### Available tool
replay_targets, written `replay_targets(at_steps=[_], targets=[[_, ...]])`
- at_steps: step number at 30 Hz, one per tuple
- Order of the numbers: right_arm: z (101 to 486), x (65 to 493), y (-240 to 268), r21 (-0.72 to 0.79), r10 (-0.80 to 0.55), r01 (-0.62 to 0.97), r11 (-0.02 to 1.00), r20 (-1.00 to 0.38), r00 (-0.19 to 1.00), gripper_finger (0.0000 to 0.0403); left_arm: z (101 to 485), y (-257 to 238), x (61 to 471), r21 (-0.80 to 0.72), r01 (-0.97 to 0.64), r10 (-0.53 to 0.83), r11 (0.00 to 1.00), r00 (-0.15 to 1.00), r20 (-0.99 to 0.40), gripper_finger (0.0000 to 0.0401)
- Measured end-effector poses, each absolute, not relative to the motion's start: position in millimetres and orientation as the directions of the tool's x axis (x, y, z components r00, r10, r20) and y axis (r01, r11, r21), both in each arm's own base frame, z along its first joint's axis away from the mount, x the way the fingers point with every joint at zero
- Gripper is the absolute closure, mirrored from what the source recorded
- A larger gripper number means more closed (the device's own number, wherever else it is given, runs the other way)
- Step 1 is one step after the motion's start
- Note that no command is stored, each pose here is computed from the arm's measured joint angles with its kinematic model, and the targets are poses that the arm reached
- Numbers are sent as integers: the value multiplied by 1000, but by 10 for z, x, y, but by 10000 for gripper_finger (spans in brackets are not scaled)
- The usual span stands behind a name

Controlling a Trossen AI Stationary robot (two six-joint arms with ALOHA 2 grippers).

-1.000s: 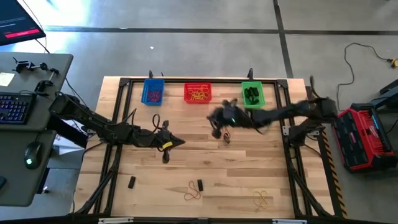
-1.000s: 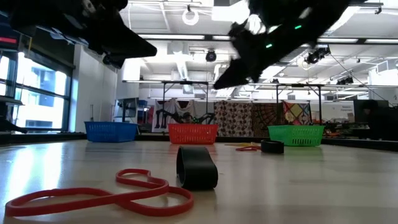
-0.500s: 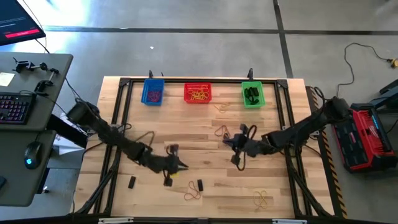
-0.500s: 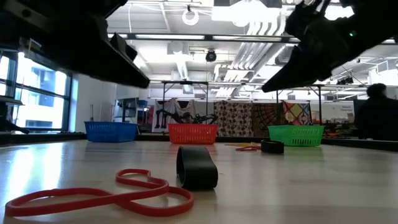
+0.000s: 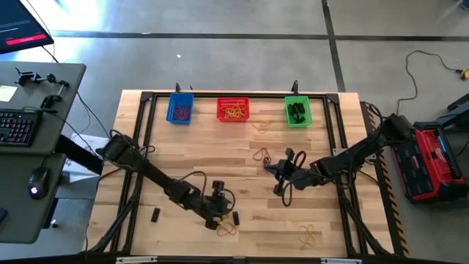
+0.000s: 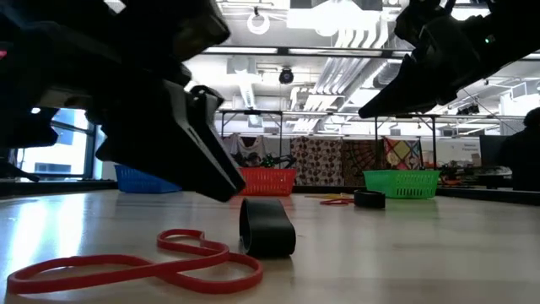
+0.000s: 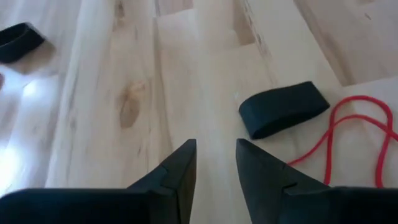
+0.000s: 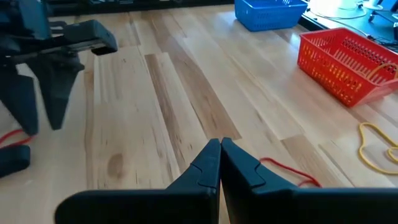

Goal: Sort rubber bands into baskets
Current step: Put the black rubberband into the green bin

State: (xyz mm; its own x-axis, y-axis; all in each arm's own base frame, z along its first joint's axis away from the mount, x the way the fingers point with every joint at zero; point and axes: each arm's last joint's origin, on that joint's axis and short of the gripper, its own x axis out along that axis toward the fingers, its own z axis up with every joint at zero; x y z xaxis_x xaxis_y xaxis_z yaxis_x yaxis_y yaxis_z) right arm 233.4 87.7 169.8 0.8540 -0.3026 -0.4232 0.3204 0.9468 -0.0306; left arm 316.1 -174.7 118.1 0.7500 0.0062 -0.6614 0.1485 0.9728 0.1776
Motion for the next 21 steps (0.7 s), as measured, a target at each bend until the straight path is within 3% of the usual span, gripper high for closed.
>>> replay_targets(at_steps=[12, 21], targets=[[1694, 2333, 876, -33, -303, 320, 947, -426, 853, 403, 1131, -1747, 3275, 86, 259, -140, 962, 738, -660, 292], [1694, 2334, 877, -32, -301, 318, 947, -427, 853, 403, 1144, -1704, 3319, 85, 283, -164, 955, 747, -645, 292]])
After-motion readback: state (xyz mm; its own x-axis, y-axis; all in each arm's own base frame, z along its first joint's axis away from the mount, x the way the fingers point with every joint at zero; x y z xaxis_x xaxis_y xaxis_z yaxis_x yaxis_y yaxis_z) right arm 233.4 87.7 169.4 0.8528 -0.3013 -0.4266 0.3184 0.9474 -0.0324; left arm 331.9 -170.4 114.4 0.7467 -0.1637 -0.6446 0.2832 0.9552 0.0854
